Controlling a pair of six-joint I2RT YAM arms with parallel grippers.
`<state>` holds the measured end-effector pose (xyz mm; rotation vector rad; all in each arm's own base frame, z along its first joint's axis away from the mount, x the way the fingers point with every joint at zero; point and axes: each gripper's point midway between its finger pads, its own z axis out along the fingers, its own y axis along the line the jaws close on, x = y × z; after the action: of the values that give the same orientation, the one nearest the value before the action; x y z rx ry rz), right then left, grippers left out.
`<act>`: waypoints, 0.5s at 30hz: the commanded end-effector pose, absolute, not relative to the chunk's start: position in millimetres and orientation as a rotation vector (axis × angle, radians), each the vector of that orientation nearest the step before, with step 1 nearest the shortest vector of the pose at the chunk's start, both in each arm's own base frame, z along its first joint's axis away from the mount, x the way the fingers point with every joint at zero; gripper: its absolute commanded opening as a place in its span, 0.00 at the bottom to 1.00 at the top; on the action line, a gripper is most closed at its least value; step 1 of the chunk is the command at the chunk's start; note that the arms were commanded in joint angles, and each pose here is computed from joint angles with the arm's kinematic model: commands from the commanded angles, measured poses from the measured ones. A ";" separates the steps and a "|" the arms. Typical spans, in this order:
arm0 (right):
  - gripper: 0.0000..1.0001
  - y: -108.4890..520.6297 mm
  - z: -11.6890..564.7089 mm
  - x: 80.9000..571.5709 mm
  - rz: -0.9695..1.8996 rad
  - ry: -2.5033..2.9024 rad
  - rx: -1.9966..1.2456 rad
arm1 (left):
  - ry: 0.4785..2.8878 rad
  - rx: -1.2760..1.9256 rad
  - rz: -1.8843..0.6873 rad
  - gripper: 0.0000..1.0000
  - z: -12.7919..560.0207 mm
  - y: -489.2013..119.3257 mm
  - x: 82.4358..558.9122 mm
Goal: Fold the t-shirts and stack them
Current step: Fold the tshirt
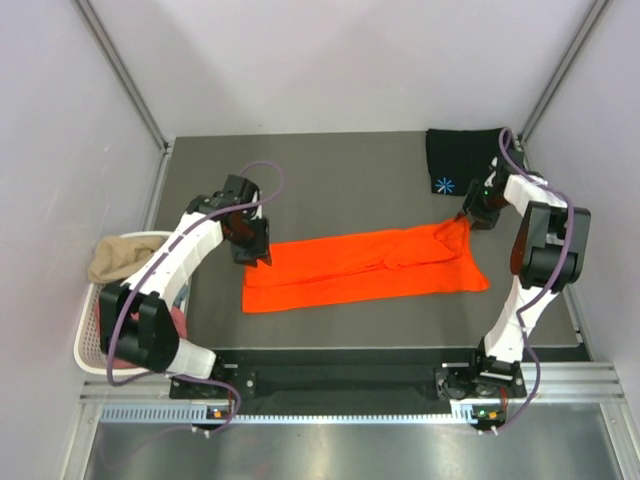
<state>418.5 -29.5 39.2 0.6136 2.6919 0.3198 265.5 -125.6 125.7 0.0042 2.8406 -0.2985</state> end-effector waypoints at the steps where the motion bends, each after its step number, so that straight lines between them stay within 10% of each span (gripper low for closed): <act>1: 0.52 -22.8 41.9 436.3 0.356 2.652 0.529 | 2.745 -0.174 -0.426 0.44 139.9 -124.4 267.1; 15: 0.02 23.5 56.1 476.3 0.407 2.592 0.422 | 2.572 -0.385 -0.426 0.42 168.2 -114.6 270.2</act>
<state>443.3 0.1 30.3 0.5321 2.6704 0.3932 258.0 -119.2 152.8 -0.2980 2.6890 -0.4331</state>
